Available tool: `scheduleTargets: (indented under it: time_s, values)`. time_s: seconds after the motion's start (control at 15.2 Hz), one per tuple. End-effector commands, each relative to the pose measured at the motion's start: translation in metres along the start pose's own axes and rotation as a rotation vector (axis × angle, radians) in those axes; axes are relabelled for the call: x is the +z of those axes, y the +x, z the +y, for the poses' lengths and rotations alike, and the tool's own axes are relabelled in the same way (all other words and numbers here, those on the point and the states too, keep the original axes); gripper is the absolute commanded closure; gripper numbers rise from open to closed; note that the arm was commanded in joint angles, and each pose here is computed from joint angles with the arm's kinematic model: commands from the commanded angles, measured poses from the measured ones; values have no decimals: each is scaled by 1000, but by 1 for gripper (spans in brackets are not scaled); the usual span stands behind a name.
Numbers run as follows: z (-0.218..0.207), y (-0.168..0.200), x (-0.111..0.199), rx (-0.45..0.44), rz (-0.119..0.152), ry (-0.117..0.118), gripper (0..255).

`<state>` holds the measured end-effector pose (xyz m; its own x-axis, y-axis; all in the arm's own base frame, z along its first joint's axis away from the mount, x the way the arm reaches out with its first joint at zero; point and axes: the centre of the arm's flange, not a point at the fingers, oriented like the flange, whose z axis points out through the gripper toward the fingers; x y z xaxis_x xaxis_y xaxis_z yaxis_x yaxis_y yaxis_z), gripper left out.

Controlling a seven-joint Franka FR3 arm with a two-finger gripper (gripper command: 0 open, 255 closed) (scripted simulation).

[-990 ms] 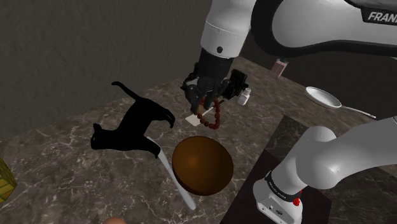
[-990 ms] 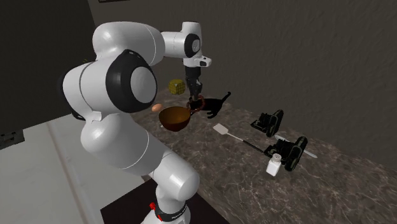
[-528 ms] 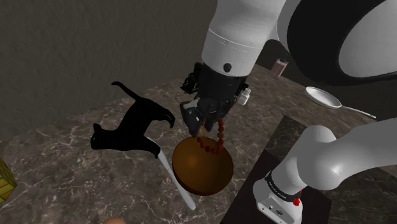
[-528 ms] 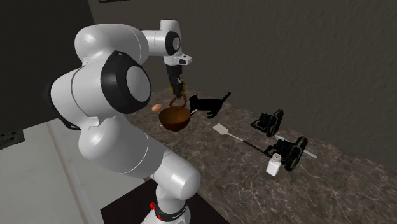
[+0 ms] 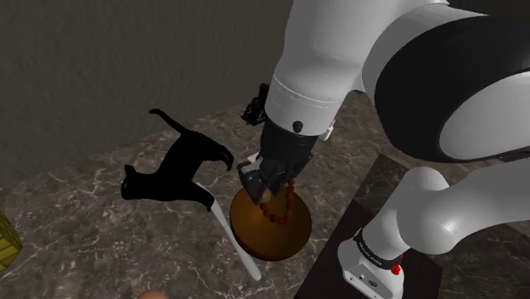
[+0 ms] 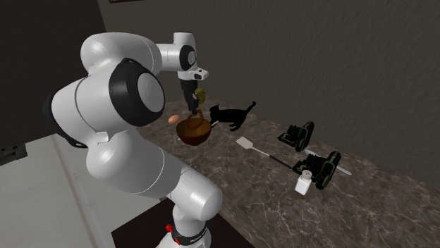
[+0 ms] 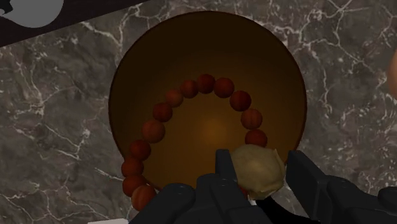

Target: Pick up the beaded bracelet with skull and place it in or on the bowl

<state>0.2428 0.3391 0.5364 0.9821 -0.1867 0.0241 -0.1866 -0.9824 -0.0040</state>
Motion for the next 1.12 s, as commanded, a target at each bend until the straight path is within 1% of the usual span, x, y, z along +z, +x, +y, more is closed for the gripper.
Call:
scheduleTargets:
  time_s: [0.0, 0.4, 0.92, 0.99, 1.06]
  values:
    - [-1, 1, 10, 0, 0, 0, 255]
    - [-1, 0, 42, 0, 0, 0, 255]
    - [-1, 0, 44, 0, 0, 0, 255]
    - [-1, 0, 44, 0, 0, 0, 0]
    - [-1, 0, 44, 0, 0, 0, 0]
